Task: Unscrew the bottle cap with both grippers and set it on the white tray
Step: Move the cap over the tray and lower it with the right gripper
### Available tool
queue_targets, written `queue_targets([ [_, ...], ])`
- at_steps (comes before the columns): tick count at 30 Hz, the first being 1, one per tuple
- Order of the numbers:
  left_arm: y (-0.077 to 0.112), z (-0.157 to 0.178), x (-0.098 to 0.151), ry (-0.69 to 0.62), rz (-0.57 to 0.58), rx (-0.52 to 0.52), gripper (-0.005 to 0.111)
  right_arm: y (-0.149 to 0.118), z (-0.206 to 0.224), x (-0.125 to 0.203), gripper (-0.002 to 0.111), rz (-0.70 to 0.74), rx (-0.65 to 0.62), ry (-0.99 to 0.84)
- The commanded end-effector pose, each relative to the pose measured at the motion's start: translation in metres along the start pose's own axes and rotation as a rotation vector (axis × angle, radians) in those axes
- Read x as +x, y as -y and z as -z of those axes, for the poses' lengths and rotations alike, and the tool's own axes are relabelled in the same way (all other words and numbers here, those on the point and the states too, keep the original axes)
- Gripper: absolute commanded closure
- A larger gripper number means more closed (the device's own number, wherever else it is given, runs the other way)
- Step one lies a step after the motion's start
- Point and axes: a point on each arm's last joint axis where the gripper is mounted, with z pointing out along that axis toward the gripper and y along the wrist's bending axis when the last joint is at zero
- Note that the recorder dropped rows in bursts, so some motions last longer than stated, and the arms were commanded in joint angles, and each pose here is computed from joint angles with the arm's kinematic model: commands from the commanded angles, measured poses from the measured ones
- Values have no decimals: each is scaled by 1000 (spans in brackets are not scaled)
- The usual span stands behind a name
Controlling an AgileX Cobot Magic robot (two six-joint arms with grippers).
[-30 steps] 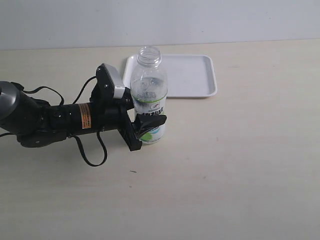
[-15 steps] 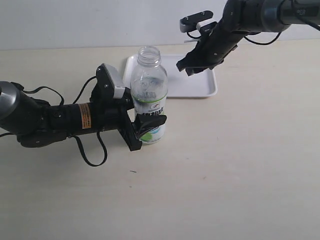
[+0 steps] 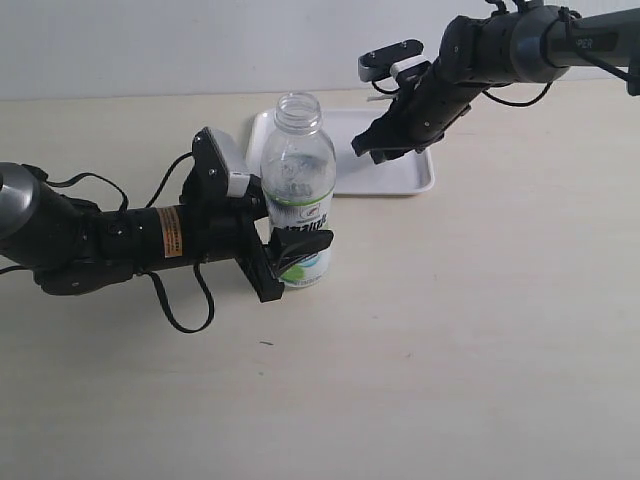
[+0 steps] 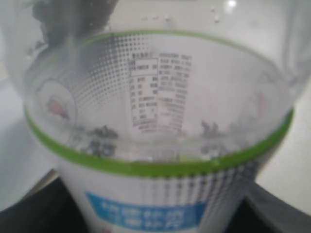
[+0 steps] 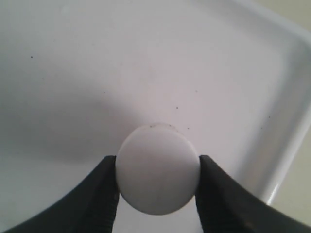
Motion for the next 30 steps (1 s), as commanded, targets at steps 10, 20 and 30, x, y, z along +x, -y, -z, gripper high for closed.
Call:
queue_targets([
  [10,1,0,-3,12,-8,-1,107,2,-14,8,107,16,1,-18],
  [20,1,0,-3,12,-8,-1,107,2,-14,8,35,17,1,-18],
  [30,1,0,-3,12,-8,-1,107,1,41,-24,28,43,23,98],
])
